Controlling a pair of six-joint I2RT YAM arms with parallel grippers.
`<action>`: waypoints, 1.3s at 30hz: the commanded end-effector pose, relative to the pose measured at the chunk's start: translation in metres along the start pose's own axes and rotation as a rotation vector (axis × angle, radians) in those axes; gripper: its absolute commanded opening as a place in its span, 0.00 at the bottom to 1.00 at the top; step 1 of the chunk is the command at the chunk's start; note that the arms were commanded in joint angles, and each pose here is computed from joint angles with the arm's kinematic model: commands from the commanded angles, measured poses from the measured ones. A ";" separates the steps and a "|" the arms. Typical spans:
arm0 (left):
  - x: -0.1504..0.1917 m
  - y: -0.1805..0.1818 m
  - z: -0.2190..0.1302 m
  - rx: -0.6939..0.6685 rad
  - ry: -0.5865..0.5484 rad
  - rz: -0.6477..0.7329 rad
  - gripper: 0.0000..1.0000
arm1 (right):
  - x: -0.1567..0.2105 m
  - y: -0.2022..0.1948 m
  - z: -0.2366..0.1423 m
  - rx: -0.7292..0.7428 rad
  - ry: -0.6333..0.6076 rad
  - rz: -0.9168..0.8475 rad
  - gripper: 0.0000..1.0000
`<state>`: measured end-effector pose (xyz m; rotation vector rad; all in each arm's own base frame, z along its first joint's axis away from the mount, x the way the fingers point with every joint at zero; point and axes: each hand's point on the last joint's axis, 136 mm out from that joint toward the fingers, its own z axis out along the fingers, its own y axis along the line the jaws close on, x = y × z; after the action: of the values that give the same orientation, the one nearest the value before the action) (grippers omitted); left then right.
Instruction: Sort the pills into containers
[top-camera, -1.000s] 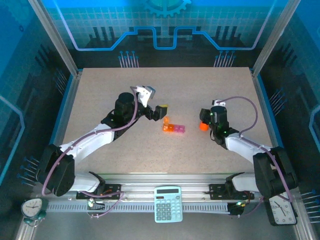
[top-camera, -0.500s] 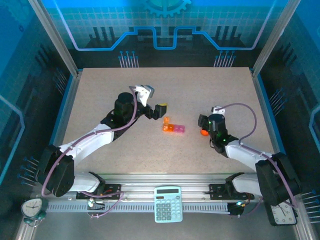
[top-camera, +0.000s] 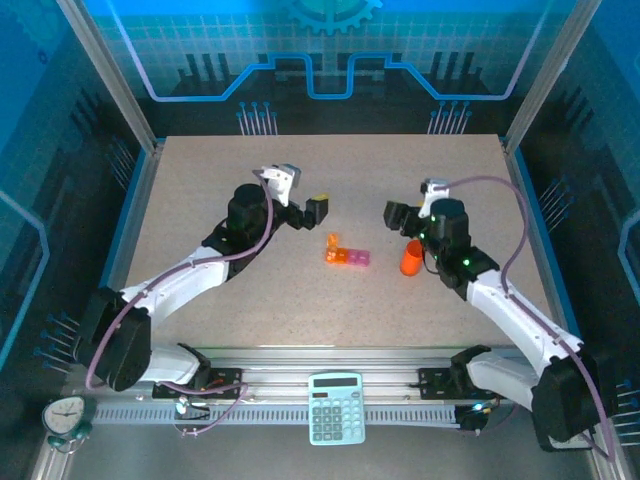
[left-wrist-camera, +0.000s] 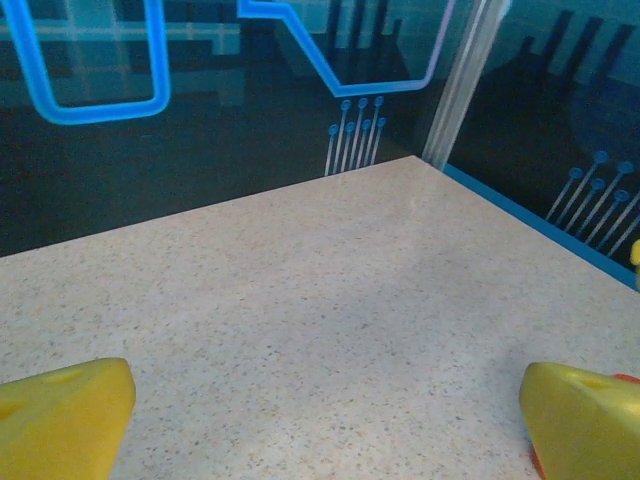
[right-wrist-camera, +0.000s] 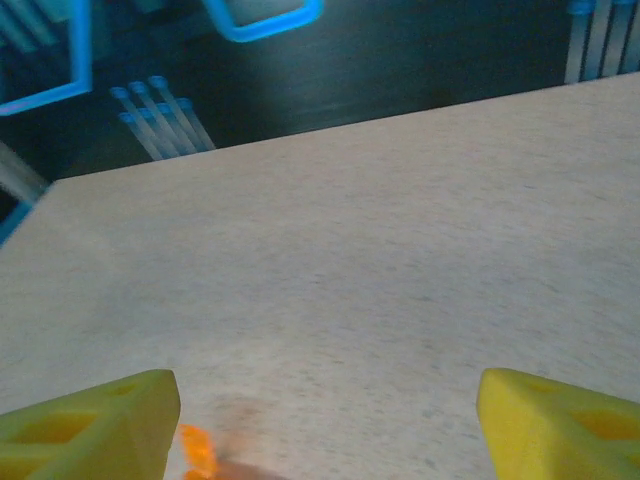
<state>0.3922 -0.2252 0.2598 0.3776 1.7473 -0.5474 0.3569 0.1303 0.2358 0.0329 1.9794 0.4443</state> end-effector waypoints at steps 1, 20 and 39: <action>-0.010 0.017 0.009 -0.049 -0.029 -0.043 0.99 | 0.031 0.038 0.009 -0.175 0.252 -0.031 0.79; 0.019 0.037 0.053 0.005 0.154 -0.105 0.86 | 0.127 0.049 0.055 -0.137 0.803 -0.203 0.77; 0.073 0.036 0.079 0.037 0.466 -0.187 0.00 | 0.174 0.019 0.079 -0.008 0.937 -0.300 0.76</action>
<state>0.4615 -0.2389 0.1752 0.3788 2.1807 -0.6239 0.3452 0.2071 0.0623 -0.5282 2.8293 0.3107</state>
